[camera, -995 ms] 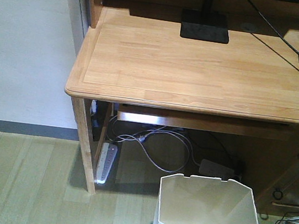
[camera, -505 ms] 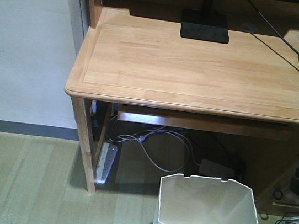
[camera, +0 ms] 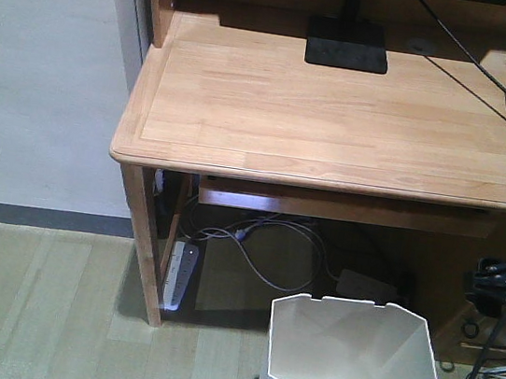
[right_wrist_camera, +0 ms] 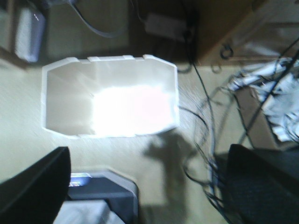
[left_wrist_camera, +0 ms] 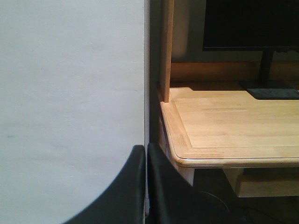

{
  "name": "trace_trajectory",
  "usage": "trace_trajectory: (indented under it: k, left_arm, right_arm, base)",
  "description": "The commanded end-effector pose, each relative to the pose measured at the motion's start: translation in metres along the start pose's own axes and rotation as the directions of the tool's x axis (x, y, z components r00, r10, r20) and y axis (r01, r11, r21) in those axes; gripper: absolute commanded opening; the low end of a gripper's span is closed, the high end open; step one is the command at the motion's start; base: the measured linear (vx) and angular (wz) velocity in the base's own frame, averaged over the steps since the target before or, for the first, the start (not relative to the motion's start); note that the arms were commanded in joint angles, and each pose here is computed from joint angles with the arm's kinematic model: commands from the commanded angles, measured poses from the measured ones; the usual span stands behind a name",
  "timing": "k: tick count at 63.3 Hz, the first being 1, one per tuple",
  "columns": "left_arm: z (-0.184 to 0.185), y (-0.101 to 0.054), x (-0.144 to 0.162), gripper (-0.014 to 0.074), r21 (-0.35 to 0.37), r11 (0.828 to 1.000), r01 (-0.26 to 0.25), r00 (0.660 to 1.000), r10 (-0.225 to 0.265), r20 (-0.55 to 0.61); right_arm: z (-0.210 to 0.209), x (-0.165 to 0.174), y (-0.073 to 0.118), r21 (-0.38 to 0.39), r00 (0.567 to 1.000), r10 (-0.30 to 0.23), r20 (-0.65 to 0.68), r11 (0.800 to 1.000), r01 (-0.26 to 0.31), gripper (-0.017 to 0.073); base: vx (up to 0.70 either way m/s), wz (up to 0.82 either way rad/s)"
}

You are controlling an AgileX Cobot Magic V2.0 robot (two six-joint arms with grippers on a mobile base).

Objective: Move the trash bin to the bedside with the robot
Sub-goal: 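Lower the right gripper down to the rim of the white bin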

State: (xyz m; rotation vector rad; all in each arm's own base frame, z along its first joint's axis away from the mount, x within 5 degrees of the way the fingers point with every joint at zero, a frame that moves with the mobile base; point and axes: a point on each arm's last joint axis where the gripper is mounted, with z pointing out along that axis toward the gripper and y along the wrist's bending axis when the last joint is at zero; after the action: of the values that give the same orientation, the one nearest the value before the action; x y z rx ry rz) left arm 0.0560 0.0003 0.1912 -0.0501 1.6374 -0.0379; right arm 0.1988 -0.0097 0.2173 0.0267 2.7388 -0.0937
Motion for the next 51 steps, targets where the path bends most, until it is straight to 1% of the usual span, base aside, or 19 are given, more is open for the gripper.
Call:
trace_trajectory:
  k: [1, 5, 14, 18, 19, 22, 25, 31, 32, 33, 36, 37, 41, 46, 49, 51]
  left_arm:
    - [0.001, 0.000, 0.002, -0.0006, 0.007, 1.000, 0.018, 0.998, -0.018, 0.053]
    - [0.001, 0.000, 0.002, -0.0006, 0.007, 1.000, 0.018, 0.998, -0.018, 0.053]
    - [0.001, 0.000, 0.002, -0.0006, 0.007, 1.000, 0.018, 0.998, -0.018, 0.053]
    - [0.001, 0.000, 0.002, -0.0006, 0.007, 1.000, 0.018, 0.998, -0.018, 0.053]
    - [0.001, 0.000, 0.002, -0.0006, 0.007, 1.000, 0.018, 0.998, -0.018, 0.053]
    - [0.001, 0.000, 0.002, -0.0006, 0.007, 1.000, 0.018, 0.998, -0.018, 0.053]
    - [0.001, 0.000, 0.002, -0.0006, 0.007, 1.000, 0.018, 0.998, -0.018, 0.053]
    - [0.001, 0.000, 0.002, -0.0006, 0.007, 1.000, 0.018, 0.998, -0.018, 0.053]
    - [0.001, 0.000, 0.002, -0.0006, 0.007, 1.000, 0.018, 0.998, -0.018, 0.053]
    - [0.001, 0.000, 0.002, -0.0006, 0.007, 1.000, 0.018, 0.998, -0.018, 0.053]
    - [0.001, 0.000, 0.002, -0.0006, 0.007, 1.000, 0.018, 0.998, -0.018, 0.053]
    - [0.001, 0.000, 0.002, -0.0006, 0.007, 1.000, 0.018, 0.998, -0.018, 0.053]
    - [0.001, 0.000, 0.002, -0.0006, 0.007, 1.000, 0.018, 0.998, -0.018, 0.053]
    - [0.001, 0.000, 0.002, -0.0006, 0.007, 1.000, 0.018, 0.998, -0.018, 0.053]
    - [0.001, 0.000, 0.002, -0.0006, 0.007, 1.000, 0.018, 0.998, -0.018, 0.053]
    - [0.001, 0.000, 0.002, -0.0006, 0.007, 1.000, 0.018, 0.998, -0.018, 0.053]
  right_arm:
    - [0.009, -0.018, -0.007, 0.049, 0.998, -0.058, -0.021, 0.997, 0.059, 0.0638]
    - [0.023, -0.022, -0.012, 0.056, 0.997, -0.043, -0.064, 0.997, 0.047, 0.0637]
    - [0.052, -0.024, -0.026, 0.056, 0.993, 0.032, -0.112, 0.998, -0.025, 0.0634]
    - [0.065, -0.024, -0.031, 0.047, 0.991, 0.049, -0.125, 0.998, -0.044, 0.0632]
    - [0.067, -0.024, -0.031, 0.042, 0.991, 0.042, -0.127, 0.998, -0.037, 0.0632]
    - [0.078, -0.023, -0.033, 0.026, 0.989, 0.044, -0.144, 0.999, -0.041, 0.0629]
    - [0.088, -0.022, -0.034, 0.005, 0.986, 0.024, -0.164, 1.000, -0.024, 0.0625]
    - [0.111, -0.023, -0.038, -0.043, 0.976, 0.038, -0.214, 0.998, -0.048, 0.0614]
    - [0.114, -0.025, -0.039, -0.051, 0.976, 0.030, -0.215, 0.998, -0.042, 0.0613]
    - [0.117, -0.025, -0.040, -0.060, 0.975, 0.037, -0.220, 0.997, -0.052, 0.0611]
    - [0.129, -0.027, -0.046, -0.074, 0.971, 0.041, -0.234, 0.996, -0.059, 0.0605]
    - [0.131, -0.029, -0.047, -0.076, 0.973, 0.034, -0.230, 0.996, -0.053, 0.0604]
    - [0.146, -0.032, -0.057, -0.082, 0.971, 0.042, -0.234, 0.995, -0.063, 0.0597]
    - [0.162, -0.036, -0.069, -0.072, 0.974, 0.032, -0.226, 0.996, -0.050, 0.0589]
    - [0.174, -0.036, -0.073, -0.066, 0.973, 0.031, -0.227, 0.997, -0.047, 0.0583]
    - [0.180, -0.039, -0.075, -0.061, 0.976, 0.021, -0.217, 0.997, -0.035, 0.0582]
  base:
    - [0.00, 0.00]
    - [0.00, 0.00]
    - [0.00, 0.00]
    - [0.00, 0.00]
    - [0.00, 0.00]
    - [0.00, 0.00]
    - [0.00, 0.00]
    - [0.00, 0.00]
    - [0.00, 0.00]
    - [0.00, 0.00]
    - [0.00, 0.00]
    - [0.00, 0.00]
    - [0.00, 0.00]
    - [0.00, 0.00]
    - [0.00, 0.00]
    - [0.00, 0.00]
